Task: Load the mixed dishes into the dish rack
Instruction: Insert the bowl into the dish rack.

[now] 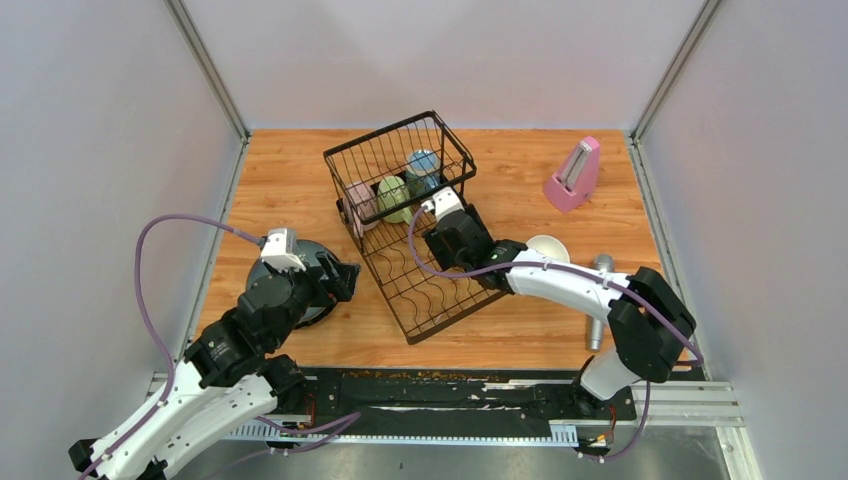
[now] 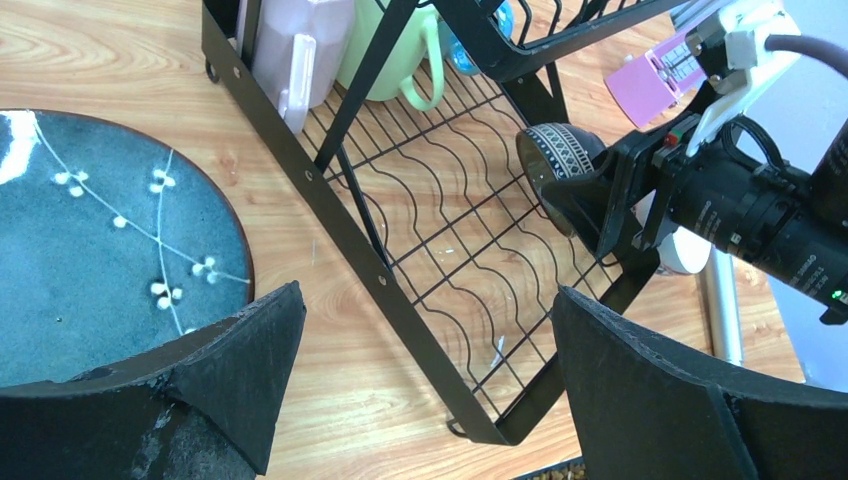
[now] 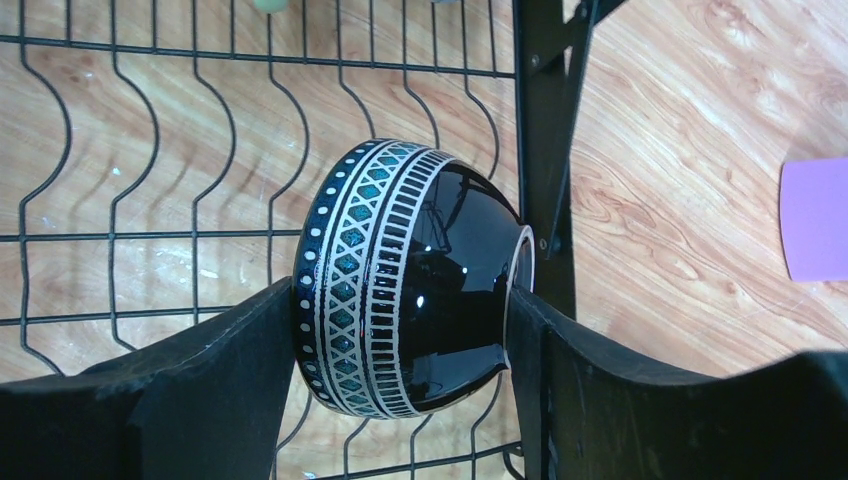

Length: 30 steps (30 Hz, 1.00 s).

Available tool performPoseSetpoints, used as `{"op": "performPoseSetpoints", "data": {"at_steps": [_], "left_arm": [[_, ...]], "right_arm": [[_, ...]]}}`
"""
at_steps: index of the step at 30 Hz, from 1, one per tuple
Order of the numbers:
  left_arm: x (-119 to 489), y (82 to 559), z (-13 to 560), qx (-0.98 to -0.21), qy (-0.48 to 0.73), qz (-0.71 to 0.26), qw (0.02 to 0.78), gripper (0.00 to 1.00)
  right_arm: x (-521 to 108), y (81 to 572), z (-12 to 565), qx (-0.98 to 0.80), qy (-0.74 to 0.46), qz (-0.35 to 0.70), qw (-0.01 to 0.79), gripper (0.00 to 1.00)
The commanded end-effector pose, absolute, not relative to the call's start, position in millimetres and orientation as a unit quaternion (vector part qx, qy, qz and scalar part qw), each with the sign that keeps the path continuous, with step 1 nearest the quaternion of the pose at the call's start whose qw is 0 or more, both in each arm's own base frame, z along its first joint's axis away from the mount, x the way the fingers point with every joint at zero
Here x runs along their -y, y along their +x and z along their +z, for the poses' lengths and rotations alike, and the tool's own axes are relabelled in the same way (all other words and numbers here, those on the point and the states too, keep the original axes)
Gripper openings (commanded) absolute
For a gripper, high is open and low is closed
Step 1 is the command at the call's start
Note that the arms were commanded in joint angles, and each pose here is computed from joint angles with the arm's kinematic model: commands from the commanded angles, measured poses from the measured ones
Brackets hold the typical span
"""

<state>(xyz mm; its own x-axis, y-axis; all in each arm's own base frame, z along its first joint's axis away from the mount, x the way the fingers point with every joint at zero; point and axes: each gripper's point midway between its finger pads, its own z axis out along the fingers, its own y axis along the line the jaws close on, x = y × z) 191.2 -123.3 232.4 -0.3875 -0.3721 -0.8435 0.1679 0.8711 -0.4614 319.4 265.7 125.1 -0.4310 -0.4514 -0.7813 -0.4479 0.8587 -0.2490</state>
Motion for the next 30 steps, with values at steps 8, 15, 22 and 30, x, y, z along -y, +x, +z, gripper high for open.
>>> {"op": "performPoseSetpoints", "data": {"at_steps": [8, 15, 22, 30], "left_arm": [[127.1, 192.4, 238.2, -0.789, -0.071, -0.260, 0.553, 1.00], [126.3, 192.4, 238.5, -0.788, -0.073, -0.259, 0.554, 1.00], [127.4, 192.6, 237.5, -0.788, -0.072, -0.261, 0.553, 1.00], [127.0, 193.0, 236.7, -0.788, -0.073, -0.259, 0.553, 1.00]], "right_arm": [[-249.4, 354.2, 167.6, -0.845, -0.163, 0.081, 0.503, 0.62], [-253.0, 365.0, 184.7, -0.828, -0.141, 0.132, 0.526, 0.62], [-257.7, 375.2, 184.3, -0.819, -0.139, 0.156, 0.535, 0.61], [-265.2, 382.9, 174.1, -0.808, -0.150, 0.170, 0.544, 0.62]]}}
